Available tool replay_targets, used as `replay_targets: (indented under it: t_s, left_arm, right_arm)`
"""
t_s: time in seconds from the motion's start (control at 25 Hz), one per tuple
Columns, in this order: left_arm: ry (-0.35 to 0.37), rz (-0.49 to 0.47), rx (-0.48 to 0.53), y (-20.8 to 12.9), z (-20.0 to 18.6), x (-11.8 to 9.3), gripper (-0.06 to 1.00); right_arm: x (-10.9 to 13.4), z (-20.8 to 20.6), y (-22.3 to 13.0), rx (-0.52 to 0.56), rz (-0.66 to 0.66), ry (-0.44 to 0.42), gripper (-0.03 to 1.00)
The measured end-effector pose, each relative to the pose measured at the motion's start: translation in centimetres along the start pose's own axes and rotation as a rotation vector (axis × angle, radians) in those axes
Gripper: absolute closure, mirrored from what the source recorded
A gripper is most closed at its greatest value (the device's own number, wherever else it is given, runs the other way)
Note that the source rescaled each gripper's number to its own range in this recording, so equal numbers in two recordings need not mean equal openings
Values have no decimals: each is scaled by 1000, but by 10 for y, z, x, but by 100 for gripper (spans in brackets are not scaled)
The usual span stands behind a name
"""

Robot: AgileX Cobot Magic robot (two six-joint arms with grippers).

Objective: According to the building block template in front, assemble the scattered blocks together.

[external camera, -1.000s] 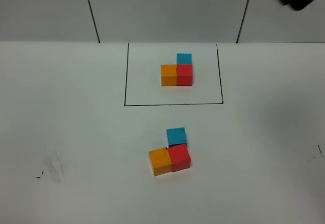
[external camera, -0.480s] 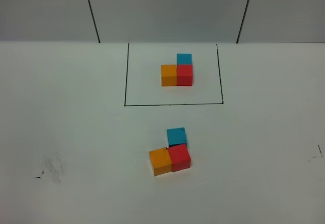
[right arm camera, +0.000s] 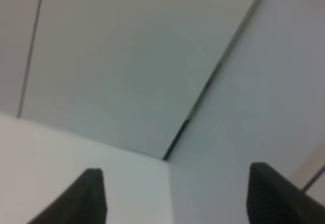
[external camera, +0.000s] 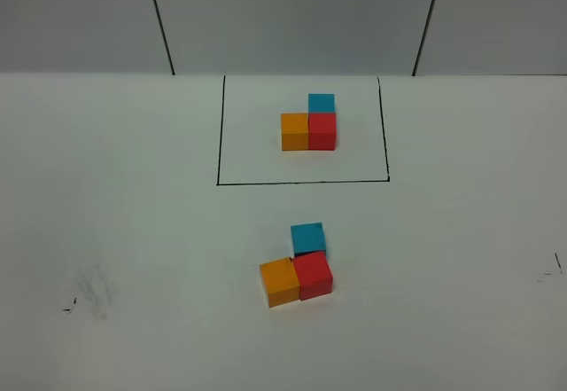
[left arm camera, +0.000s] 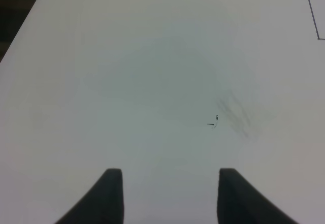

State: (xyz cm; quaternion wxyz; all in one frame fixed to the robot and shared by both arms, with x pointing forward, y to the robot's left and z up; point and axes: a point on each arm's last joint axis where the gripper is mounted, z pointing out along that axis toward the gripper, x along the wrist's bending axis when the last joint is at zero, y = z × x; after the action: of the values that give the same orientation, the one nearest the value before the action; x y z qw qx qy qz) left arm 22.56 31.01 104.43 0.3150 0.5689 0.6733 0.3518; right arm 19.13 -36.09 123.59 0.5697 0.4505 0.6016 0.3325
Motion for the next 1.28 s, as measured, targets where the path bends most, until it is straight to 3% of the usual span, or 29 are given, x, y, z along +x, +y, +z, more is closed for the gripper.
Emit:
replay_targets:
  t_s: [0.08, 0.12, 0.2, 0.32, 0.52, 0.64, 0.76, 1.0, 1.28]
  left_arm:
    - [0, 0, 0, 0, 0, 0, 94]
    - [0, 0, 0, 0, 0, 0, 94]
    - [0, 0, 0, 0, 0, 0, 94]
    - [0, 0, 0, 0, 0, 0, 94]
    - [0, 0, 0, 0, 0, 0, 94]
    - [0, 0, 0, 0, 0, 0, 94]
    - [0, 0, 0, 0, 0, 0, 94]
    - [0, 0, 0, 0, 0, 0, 94]
    - [0, 0, 0, 0, 0, 0, 94]
  right_arm:
    - [21, 11, -22, 56, 8, 89, 59]
    - [21, 11, -22, 56, 8, 89, 59]
    - [51, 30, -50, 155, 37, 216, 70]
    - [77, 43, -76, 261, 73, 272, 81]
    - [96, 45, -104, 289, 142, 169, 93]
    - [102, 38, -110, 241, 214, 99, 96]
    - [108, 37, -114, 268, 258, 55, 97]
    - [121, 54, -137, 376, 309, 31, 97]
    - [123, 60, -140, 364, 319, 38, 97]
